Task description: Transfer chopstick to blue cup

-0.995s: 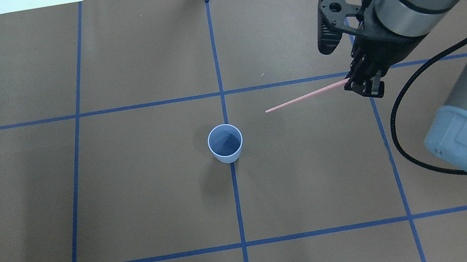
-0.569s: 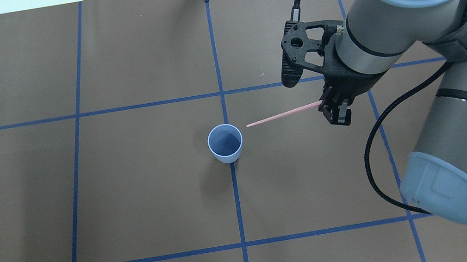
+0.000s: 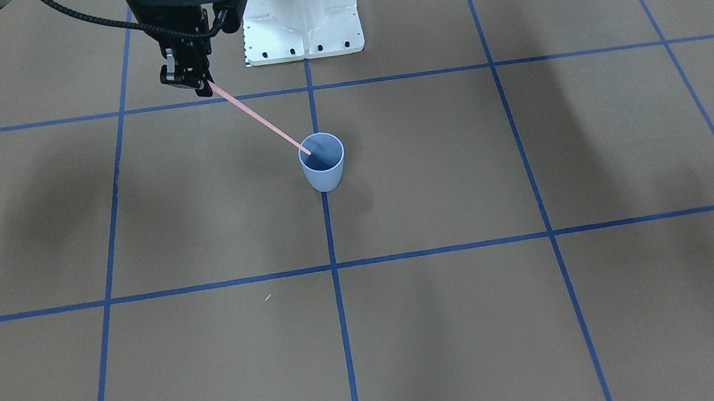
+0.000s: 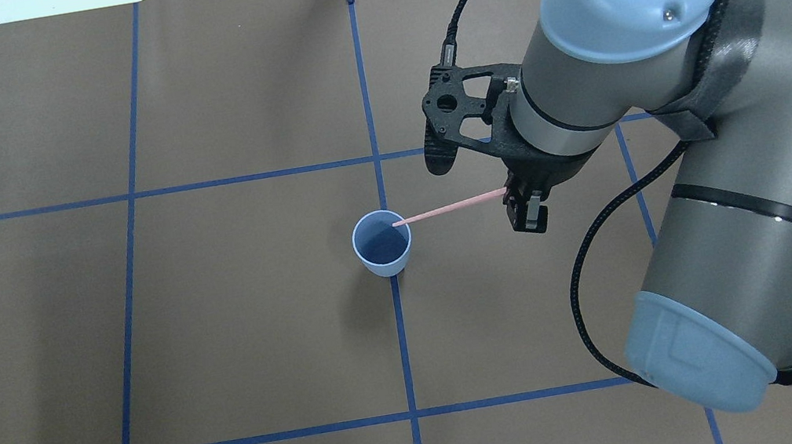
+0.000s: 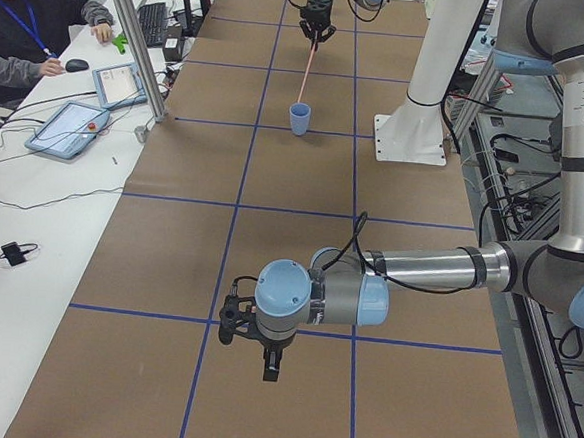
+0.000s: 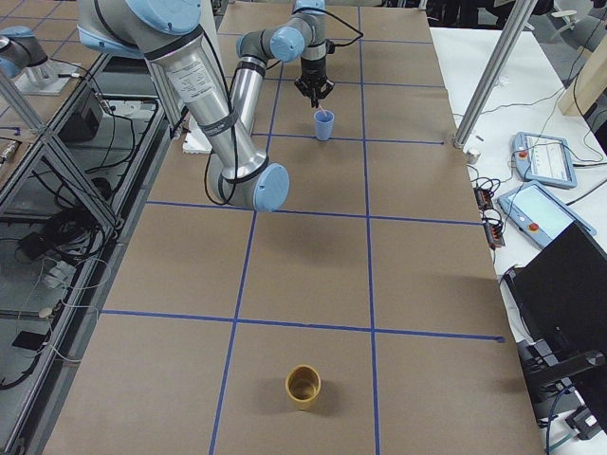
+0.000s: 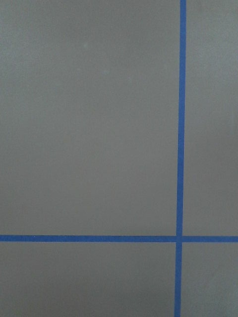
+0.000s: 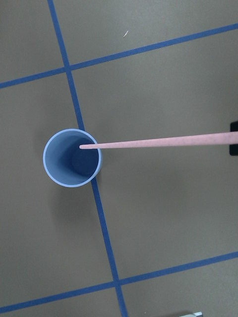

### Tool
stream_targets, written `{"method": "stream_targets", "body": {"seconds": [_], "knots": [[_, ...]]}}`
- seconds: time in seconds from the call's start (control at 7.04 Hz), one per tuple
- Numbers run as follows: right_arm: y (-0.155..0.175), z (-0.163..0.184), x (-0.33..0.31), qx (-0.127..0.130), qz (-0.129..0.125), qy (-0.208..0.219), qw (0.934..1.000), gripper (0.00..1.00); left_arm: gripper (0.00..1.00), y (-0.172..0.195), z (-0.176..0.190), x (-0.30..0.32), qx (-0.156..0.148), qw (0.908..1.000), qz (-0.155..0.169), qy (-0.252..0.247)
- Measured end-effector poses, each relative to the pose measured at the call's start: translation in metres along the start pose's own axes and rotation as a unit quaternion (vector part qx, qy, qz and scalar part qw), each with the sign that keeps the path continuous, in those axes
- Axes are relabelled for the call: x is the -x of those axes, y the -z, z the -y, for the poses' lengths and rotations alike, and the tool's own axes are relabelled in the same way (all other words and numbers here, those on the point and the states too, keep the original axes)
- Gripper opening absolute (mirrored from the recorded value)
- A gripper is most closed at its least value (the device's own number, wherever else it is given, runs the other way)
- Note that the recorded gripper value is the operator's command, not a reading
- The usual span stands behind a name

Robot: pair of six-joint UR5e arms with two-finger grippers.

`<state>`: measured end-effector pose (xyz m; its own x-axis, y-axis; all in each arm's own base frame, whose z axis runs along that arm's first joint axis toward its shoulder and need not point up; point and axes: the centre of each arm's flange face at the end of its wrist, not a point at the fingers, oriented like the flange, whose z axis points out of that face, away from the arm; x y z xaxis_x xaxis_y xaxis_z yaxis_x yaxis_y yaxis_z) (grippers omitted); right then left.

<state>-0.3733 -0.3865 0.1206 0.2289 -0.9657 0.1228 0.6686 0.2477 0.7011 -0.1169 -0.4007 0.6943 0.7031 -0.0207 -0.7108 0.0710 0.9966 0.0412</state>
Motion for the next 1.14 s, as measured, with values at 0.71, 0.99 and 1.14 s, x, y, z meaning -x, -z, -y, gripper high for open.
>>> {"method": "stream_targets", "body": {"seconds": [0.71, 0.99, 1.14], "knots": [[-0.027, 0.03, 0.016, 0.023, -0.015, -0.001, 0.9996, 0.0, 0.98, 0.0, -0.001, 0.0, 0.0, 1.0, 0.0, 0.001], [-0.036, 0.047, 0.023, 0.031, -0.021, -0.005, 0.9993, 0.0, 0.98, -0.001, -0.001, 0.001, 0.001, 1.0, 0.0, 0.001], [-0.04, 0.053, 0.026, 0.034, -0.024, -0.005, 0.9991, 0.0, 0.98, -0.001, -0.001, 0.001, 0.001, 1.0, 0.0, 0.001]]}}
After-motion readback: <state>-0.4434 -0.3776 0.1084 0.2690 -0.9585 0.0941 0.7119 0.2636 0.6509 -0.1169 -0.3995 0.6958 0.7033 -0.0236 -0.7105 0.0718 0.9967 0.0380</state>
